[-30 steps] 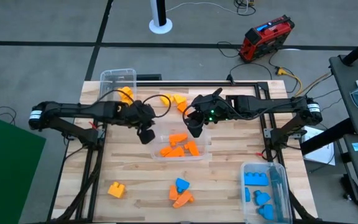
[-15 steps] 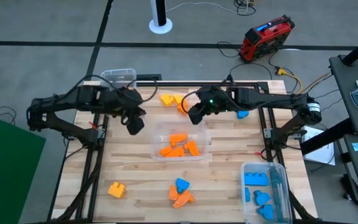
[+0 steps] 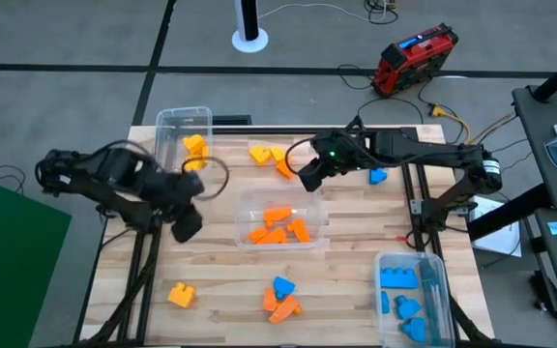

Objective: Sort blocks
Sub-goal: Put the yellow game piece into the top left transparent bin

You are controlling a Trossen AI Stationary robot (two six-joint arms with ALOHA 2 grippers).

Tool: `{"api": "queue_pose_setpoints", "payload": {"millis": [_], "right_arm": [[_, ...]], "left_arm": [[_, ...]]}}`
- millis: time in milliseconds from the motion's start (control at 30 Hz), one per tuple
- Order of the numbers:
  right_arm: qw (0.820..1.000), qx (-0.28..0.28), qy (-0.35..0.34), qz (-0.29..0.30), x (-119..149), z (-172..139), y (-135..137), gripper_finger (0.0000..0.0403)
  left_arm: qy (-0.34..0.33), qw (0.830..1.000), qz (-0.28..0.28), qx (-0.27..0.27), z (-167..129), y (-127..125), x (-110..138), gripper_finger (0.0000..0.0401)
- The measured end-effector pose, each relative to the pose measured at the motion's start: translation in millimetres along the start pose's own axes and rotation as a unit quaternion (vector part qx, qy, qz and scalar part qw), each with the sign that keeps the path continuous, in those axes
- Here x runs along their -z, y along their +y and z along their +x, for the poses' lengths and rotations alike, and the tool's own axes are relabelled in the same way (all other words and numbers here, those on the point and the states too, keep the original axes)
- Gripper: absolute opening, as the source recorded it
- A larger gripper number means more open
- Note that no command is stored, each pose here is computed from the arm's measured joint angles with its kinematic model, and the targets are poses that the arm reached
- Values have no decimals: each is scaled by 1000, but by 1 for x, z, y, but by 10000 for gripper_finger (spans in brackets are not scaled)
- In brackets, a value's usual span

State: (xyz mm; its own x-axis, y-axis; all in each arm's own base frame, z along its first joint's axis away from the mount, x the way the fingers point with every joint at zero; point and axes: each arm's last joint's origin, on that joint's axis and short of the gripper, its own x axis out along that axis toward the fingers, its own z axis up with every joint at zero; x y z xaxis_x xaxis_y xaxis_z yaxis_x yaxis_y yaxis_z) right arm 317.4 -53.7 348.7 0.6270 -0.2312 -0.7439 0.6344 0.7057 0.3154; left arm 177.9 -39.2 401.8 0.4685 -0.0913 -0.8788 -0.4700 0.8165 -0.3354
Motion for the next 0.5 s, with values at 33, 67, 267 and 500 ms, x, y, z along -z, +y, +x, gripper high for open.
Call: {"api": "queue_pose_setpoints", "payload": {"millis": [33, 67, 267, 500], "right_arm": [[1000, 3, 4, -1, 1, 0, 0, 27], [1000, 5, 7, -2, 1, 0, -1, 28], [1000, 4, 6, -9, 1, 0, -1, 29], [1000, 3, 6, -21, 2, 0, 0, 28]], "left_arm": [[9, 1000, -13, 3, 1, -4, 5, 0], [17, 1000, -20, 9, 1, -10, 11, 0], [84, 995, 53, 24, 12, -47, 55, 0], [98, 977, 191, -18, 31, -81, 110, 14]]}}
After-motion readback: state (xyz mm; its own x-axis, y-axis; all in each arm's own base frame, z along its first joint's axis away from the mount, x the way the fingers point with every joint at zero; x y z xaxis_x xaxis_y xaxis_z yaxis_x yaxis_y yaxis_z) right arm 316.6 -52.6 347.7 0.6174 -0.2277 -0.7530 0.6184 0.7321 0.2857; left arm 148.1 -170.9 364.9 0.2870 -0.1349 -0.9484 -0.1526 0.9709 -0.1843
